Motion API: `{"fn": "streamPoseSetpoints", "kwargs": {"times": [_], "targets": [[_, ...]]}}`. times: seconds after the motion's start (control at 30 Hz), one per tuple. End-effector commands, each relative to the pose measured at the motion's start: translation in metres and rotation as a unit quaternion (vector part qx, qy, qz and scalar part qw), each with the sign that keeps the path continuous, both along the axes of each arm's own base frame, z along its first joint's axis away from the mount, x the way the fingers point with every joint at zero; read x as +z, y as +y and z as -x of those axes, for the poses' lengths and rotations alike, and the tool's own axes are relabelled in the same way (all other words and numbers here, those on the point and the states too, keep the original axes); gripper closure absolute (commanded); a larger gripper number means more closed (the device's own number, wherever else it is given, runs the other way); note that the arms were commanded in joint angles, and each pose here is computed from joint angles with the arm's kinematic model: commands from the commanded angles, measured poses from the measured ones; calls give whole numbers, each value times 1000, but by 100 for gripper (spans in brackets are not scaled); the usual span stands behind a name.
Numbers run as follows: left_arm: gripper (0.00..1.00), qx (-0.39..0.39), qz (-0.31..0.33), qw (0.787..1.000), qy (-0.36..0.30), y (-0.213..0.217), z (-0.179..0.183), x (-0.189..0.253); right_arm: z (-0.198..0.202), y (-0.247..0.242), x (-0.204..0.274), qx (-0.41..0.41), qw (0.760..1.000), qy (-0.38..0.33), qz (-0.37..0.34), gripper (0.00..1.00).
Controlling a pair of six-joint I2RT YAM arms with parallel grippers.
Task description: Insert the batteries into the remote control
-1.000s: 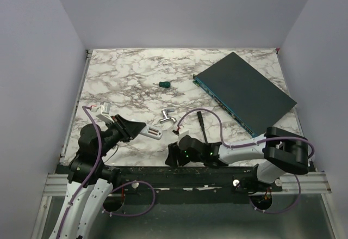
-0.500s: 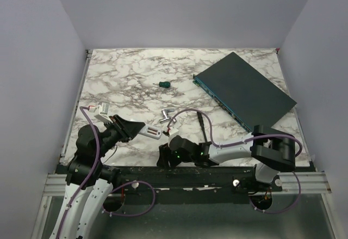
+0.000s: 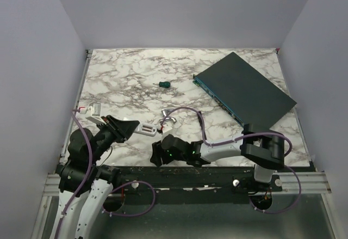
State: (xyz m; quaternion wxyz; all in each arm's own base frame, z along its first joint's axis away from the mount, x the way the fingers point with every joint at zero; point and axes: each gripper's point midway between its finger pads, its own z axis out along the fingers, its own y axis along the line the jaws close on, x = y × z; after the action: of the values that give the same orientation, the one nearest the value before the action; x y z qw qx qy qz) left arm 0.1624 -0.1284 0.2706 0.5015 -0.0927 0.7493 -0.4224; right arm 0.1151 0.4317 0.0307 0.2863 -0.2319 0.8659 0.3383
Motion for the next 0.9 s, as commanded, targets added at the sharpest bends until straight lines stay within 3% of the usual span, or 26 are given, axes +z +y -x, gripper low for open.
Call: {"fn": "streamPoseSetpoints", "kwargs": {"times": [0.0,0.27,0.87], "targets": [[100,59,-11,998,-27,21,-1,16,-9,-17,-30,-23,997,-19,64,39],[100,125,-13,991,-47,45,-1,27,-26,-24,-29,-60,992,-47,97,39],[100,135,-20,990,-46,49,2,25,-56,-49,-36,-113,981,-70,139,38]]}}
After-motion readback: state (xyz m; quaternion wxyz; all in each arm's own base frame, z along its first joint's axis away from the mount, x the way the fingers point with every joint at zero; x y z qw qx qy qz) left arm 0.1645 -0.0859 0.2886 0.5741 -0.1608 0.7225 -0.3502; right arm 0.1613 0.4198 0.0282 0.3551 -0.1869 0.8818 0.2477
